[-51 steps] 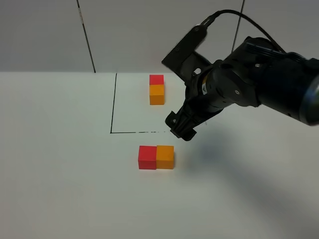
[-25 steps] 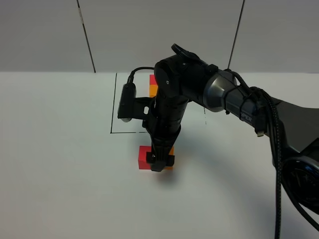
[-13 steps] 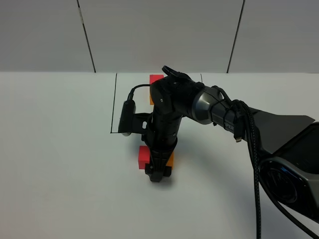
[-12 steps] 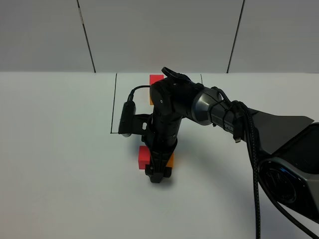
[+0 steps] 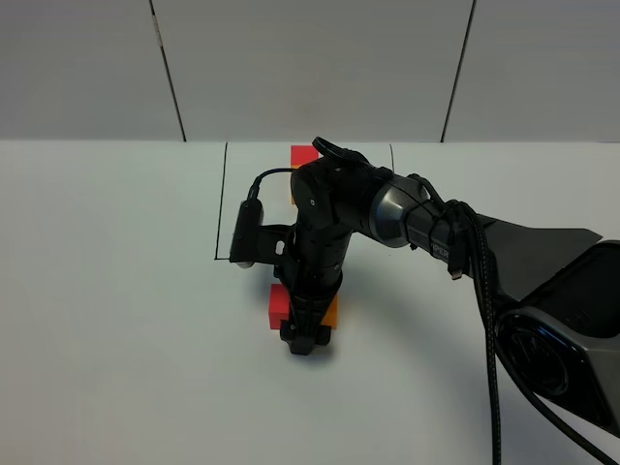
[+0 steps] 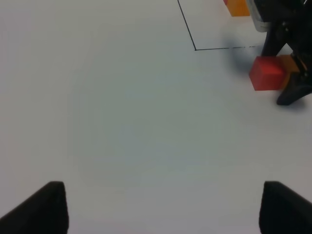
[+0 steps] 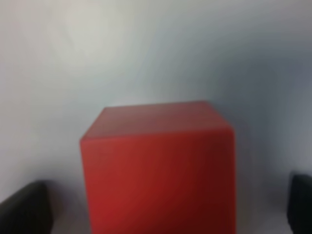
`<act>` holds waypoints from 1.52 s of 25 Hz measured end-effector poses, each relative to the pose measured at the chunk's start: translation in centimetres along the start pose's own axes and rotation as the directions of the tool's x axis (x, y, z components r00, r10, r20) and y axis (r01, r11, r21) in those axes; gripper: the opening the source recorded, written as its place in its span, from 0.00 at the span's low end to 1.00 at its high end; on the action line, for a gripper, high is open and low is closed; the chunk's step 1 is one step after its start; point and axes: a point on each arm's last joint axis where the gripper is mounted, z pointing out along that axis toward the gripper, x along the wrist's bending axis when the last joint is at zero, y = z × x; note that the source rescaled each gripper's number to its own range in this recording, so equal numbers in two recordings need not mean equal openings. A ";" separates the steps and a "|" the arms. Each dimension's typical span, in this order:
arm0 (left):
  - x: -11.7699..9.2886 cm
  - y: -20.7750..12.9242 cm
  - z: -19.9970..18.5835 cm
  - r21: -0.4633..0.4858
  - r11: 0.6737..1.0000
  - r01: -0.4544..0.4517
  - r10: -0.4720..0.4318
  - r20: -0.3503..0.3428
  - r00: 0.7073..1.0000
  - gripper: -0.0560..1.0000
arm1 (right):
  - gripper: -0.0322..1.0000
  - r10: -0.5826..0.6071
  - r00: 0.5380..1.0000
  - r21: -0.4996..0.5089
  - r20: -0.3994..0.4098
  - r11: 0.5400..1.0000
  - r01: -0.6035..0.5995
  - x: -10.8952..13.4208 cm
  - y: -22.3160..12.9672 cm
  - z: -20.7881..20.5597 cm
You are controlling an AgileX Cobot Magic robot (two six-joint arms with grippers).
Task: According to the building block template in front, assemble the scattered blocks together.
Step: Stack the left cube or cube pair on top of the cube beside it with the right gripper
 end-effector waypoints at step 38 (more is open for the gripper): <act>0.0 0.0 0.0 0.000 1.000 0.000 0.000 0.000 1.000 0.69 | 0.03 0.541 0.841 -0.073 0.017 0.840 -0.538 -0.6 0.8 -3.6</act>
